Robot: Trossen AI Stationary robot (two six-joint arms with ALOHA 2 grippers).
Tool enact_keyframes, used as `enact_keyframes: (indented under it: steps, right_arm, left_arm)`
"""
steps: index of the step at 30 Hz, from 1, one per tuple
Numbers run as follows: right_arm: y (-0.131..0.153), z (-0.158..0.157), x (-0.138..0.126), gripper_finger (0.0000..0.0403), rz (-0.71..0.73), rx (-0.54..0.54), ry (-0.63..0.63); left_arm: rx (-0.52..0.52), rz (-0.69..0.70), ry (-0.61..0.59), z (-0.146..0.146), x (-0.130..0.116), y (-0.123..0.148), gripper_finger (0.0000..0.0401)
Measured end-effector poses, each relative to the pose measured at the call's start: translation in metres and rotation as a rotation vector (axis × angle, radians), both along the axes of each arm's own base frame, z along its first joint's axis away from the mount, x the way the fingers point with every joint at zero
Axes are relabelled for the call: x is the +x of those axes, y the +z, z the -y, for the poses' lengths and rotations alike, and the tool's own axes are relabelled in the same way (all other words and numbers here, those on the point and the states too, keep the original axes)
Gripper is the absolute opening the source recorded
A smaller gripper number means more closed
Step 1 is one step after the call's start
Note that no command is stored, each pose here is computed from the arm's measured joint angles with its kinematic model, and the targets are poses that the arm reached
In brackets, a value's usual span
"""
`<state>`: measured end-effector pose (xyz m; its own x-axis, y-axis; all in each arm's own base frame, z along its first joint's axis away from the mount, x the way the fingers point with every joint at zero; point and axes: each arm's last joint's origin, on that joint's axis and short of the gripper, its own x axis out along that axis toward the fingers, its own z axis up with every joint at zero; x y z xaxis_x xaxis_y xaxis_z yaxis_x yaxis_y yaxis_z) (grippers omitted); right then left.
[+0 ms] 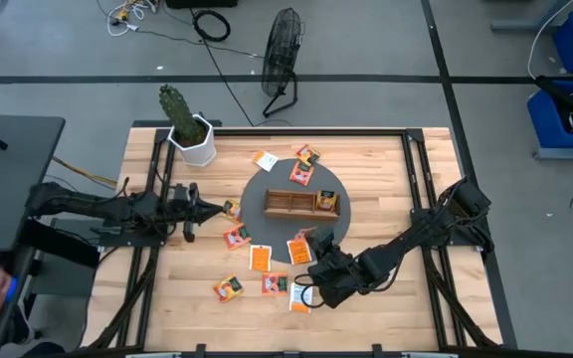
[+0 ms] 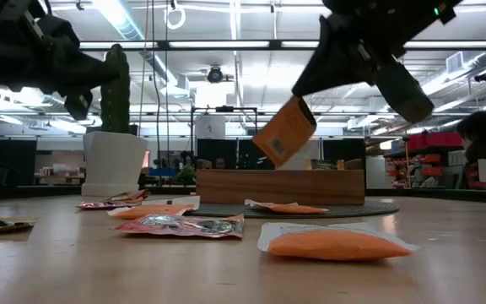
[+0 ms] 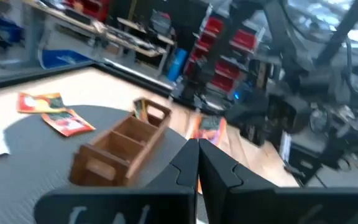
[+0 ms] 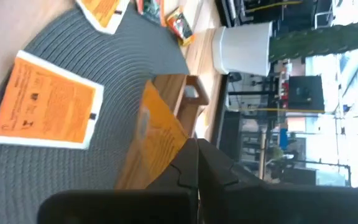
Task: Pick & Place Tea
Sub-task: Put the orange tea bag into the middle section of the wooden organizer
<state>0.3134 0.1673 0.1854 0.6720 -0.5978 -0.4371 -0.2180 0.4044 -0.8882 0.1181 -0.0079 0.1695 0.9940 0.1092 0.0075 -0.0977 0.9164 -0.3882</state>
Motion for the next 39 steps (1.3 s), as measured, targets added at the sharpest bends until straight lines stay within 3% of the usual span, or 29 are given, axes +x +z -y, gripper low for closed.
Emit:
enact_keyframes:
  steps: [7,10,15,19,29,39]
  right_arm:
    - [0.012,0.001,0.011,0.0000,0.016,-0.053,0.017]
    - [0.015,0.001,0.015,0.0000,0.022,-0.093,0.037]
    - [0.022,0.001,0.023,0.0000,0.033,-0.144,0.080]
    - [0.028,0.004,0.030,0.0000,0.057,-0.169,0.091]
    - [0.038,0.006,0.039,0.0000,0.075,-0.238,0.135]
    - [0.040,0.015,0.042,0.0000,0.093,-0.252,0.077]
  left_arm:
    - [0.153,-0.075,0.034,0.001,0.014,-0.008,0.0066]
    - [0.145,-0.041,0.034,0.001,0.019,-0.006,0.0110]
    - [0.046,-0.046,0.033,0.003,0.031,-0.003,0.0184]
    - [0.084,-0.103,0.010,0.005,0.042,-0.003,0.0221]
    - [0.115,-0.166,-0.026,0.010,0.079,0.007,0.0236]
    - [0.273,-0.184,-0.078,0.020,0.111,0.020,0.0236]
